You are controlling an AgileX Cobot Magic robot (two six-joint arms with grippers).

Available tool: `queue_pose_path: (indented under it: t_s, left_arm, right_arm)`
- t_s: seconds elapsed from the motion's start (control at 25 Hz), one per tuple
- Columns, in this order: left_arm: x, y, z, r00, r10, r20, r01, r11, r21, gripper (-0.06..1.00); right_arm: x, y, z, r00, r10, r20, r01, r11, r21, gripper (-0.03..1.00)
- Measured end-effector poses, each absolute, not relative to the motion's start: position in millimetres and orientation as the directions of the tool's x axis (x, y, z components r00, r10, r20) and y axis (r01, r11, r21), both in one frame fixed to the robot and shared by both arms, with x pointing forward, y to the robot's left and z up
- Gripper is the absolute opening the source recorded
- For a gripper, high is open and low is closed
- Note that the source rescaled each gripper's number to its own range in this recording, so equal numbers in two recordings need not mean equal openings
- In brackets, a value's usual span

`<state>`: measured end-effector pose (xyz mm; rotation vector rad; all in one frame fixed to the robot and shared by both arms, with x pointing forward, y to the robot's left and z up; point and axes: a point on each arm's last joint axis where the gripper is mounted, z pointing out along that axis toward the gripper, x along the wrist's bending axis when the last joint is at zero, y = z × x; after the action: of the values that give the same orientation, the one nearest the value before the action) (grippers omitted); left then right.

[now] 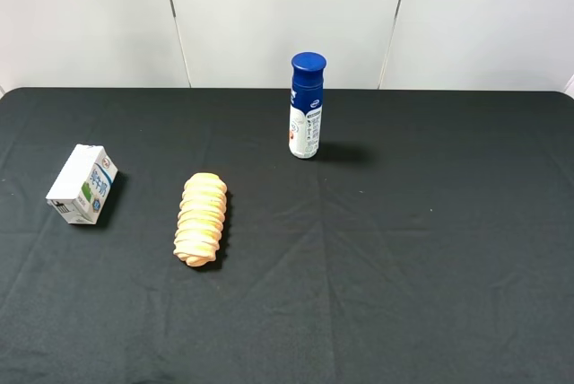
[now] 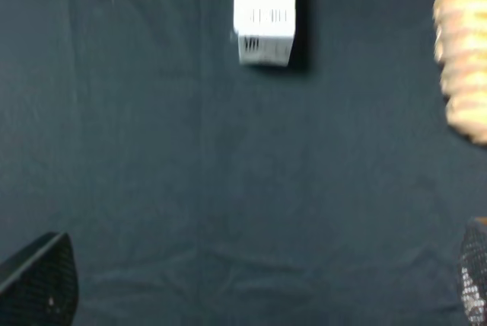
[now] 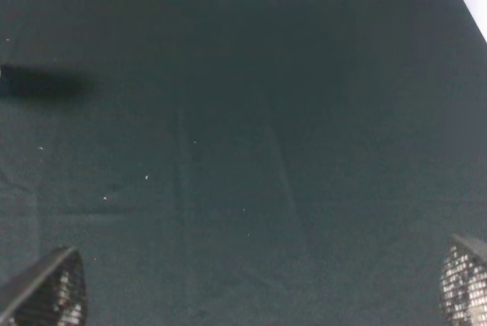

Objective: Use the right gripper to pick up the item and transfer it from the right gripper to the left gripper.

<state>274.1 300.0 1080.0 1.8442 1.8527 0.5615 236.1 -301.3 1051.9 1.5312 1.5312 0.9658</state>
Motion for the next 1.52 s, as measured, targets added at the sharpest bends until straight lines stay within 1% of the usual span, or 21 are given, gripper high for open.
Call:
queue_pose_path:
  t_s: [0.08, 0.28, 0.44, 0.68, 1.52]
  left_arm:
    - [260, 301, 1066, 0.024, 0.999, -0.030, 0.787, 0.000, 0.617, 1.00]
    - [232, 304, 1050, 0.054, 0.998, -0.023, 0.663, -0.018, 0.748, 1.00]
    - [222, 305, 1042, 0.059, 0.998, -0.028, 0.612, -0.014, 0.791, 1.00]
    - [227, 304, 1039, 0.063, 0.998, -0.027, 0.585, -0.015, 0.811, 0.99]
    - [228, 304, 1038, 0.066, 0.998, -0.020, 0.584, -0.022, 0.812, 0.98]
  right_arm:
    - [236, -301, 1052, -0.001, 1.000, 0.002, 0.433, -0.001, 0.902, 1.00]
    - [236, -301, 1052, -0.001, 1.000, 0.002, 0.433, -0.001, 0.902, 1.00]
    - [236, -301, 1052, -0.001, 1.000, 0.002, 0.433, -0.001, 0.902, 1.00]
    - [236, -301, 1052, -0.001, 1.000, 0.002, 0.433, -0.001, 0.902, 1.00]
    - [236, -301, 1052, -0.001, 1.000, 0.002, 0.433, -0.001, 0.902, 1.00]
